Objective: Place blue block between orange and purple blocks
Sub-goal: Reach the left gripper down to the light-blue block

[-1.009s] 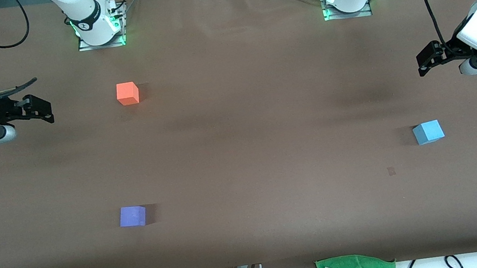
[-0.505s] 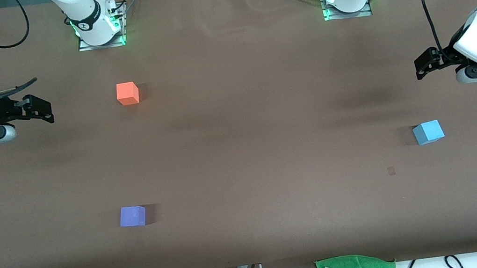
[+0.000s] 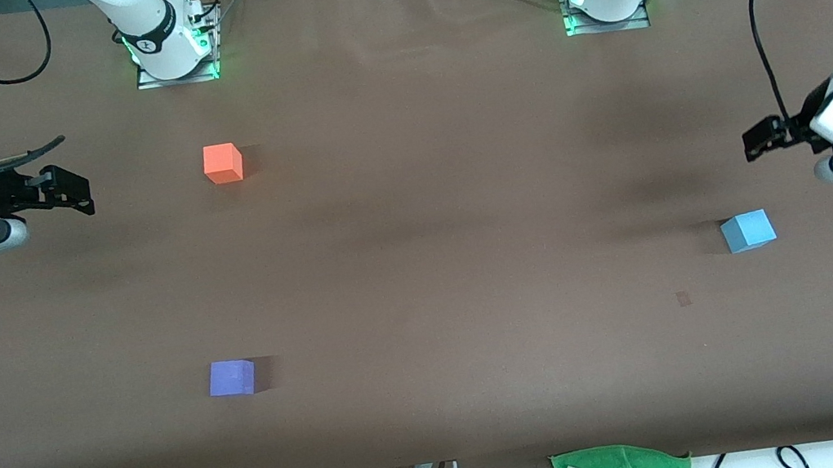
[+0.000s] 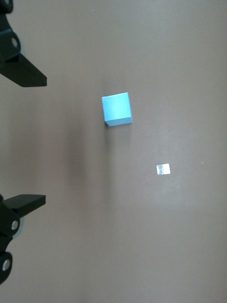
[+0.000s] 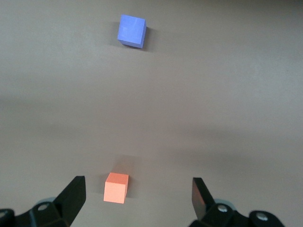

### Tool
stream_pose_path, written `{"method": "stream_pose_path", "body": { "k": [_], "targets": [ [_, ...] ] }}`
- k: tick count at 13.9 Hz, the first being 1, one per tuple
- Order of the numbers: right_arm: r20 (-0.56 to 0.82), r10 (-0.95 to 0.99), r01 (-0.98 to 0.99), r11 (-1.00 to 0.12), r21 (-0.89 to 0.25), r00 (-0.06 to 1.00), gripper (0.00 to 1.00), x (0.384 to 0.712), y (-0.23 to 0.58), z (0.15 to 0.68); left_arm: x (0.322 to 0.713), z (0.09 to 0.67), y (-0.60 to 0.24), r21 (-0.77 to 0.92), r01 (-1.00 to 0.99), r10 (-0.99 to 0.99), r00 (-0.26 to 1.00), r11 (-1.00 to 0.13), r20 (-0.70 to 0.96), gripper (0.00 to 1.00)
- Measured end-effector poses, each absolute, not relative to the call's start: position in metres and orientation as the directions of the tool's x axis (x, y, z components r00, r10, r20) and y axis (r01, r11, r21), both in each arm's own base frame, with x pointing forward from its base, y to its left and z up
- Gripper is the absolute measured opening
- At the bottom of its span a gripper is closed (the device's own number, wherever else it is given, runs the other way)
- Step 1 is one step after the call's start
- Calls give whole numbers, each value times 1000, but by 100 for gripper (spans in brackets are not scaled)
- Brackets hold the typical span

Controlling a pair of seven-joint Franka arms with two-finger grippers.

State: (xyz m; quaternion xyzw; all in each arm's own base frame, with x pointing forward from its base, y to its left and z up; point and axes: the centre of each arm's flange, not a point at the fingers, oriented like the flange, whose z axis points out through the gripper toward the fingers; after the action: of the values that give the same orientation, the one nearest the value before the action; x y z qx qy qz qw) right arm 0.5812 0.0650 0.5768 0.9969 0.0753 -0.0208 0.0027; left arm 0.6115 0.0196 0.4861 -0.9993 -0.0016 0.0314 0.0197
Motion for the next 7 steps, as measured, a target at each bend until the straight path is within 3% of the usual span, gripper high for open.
{"method": "stream_pose_path", "body": {
  "k": [7],
  "targets": [
    [-43,148,149,-989,2,988,100,581,64,576,647,344,93,-26,101,104,986,-995,-132,100]
  ]
}}
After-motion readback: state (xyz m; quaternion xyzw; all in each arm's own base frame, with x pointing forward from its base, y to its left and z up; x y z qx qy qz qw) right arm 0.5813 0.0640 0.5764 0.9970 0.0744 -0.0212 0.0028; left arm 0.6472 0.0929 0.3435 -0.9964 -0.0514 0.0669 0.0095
